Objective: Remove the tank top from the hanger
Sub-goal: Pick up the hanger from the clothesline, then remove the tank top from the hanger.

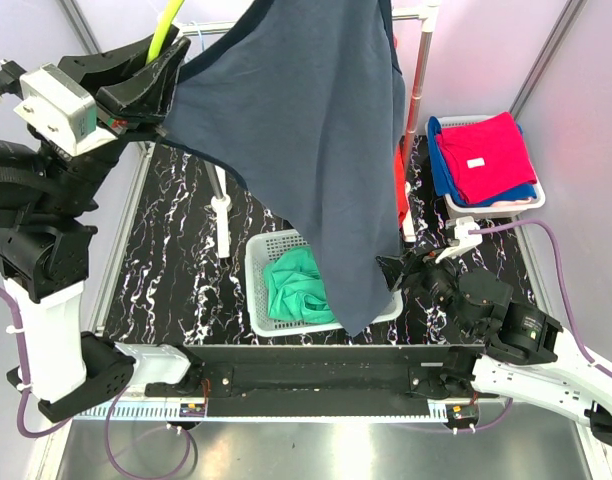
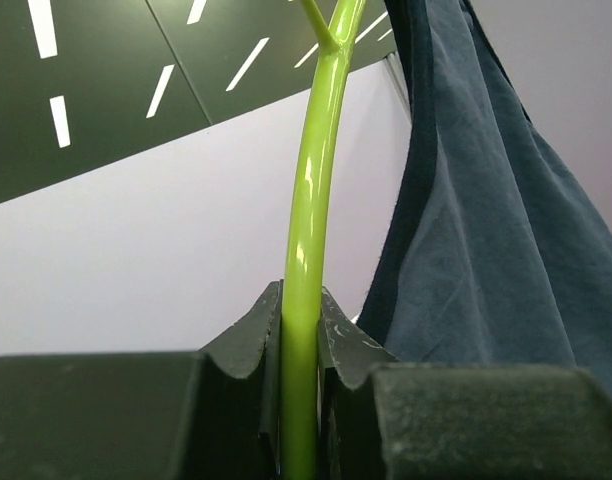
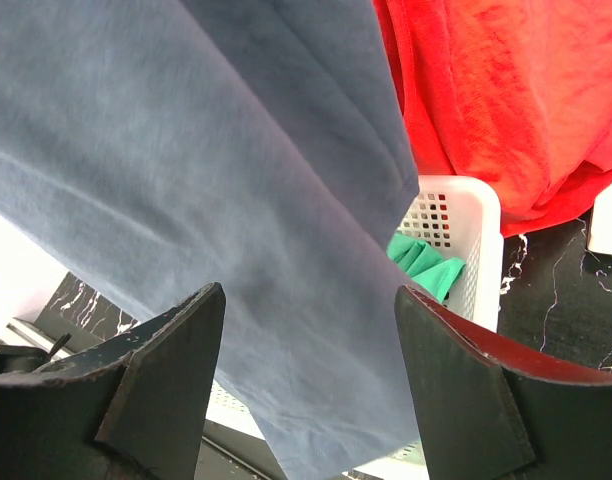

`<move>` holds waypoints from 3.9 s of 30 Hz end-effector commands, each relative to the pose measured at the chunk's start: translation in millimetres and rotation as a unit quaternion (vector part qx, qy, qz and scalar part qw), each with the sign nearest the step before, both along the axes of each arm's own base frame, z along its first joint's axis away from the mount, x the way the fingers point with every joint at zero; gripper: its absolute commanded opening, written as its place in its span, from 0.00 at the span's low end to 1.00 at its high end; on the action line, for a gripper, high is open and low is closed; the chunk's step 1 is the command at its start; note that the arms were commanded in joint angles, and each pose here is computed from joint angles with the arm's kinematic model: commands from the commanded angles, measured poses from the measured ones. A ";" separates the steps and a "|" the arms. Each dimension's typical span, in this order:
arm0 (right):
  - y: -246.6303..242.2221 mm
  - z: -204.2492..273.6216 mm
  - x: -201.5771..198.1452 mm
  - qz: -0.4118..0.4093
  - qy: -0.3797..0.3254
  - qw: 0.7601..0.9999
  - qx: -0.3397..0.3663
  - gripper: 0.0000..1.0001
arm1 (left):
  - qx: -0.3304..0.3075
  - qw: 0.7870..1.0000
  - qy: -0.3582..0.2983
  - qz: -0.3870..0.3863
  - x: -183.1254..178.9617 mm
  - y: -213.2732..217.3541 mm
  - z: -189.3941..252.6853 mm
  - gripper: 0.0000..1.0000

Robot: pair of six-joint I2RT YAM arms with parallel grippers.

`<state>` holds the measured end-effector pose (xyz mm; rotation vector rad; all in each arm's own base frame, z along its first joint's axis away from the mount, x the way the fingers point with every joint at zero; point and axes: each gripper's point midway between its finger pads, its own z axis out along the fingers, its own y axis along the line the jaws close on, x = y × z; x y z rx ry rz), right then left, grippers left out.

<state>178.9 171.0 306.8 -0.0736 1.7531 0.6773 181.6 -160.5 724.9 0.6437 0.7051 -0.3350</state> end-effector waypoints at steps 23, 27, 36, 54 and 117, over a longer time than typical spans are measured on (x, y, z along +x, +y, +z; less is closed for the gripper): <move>-3.6 5.6 4.0 -0.017 -0.009 1.000 0.017 0.79 | -0.036 0.996 -0.065 0.046 -21.6 30.4 15.1 0.00; -4.9 6.1 3.4 -0.017 -0.010 1.000 0.016 0.79 | 0.025 1.000 -0.011 0.006 -22.2 12.5 -33.3 0.00; -7.4 23.1 2.7 -0.012 -0.028 0.999 0.013 0.79 | 0.115 0.986 0.118 -0.006 -3.6 -3.4 -166.5 0.00; 33.9 61.7 6.6 0.051 -0.080 0.995 0.020 0.80 | 0.174 0.958 0.222 -0.044 6.1 -23.7 -270.7 0.00; -154.2 95.8 11.4 -0.307 -0.113 0.944 0.040 0.00 | 0.254 0.942 0.211 -0.068 -23.3 -16.1 -296.5 0.00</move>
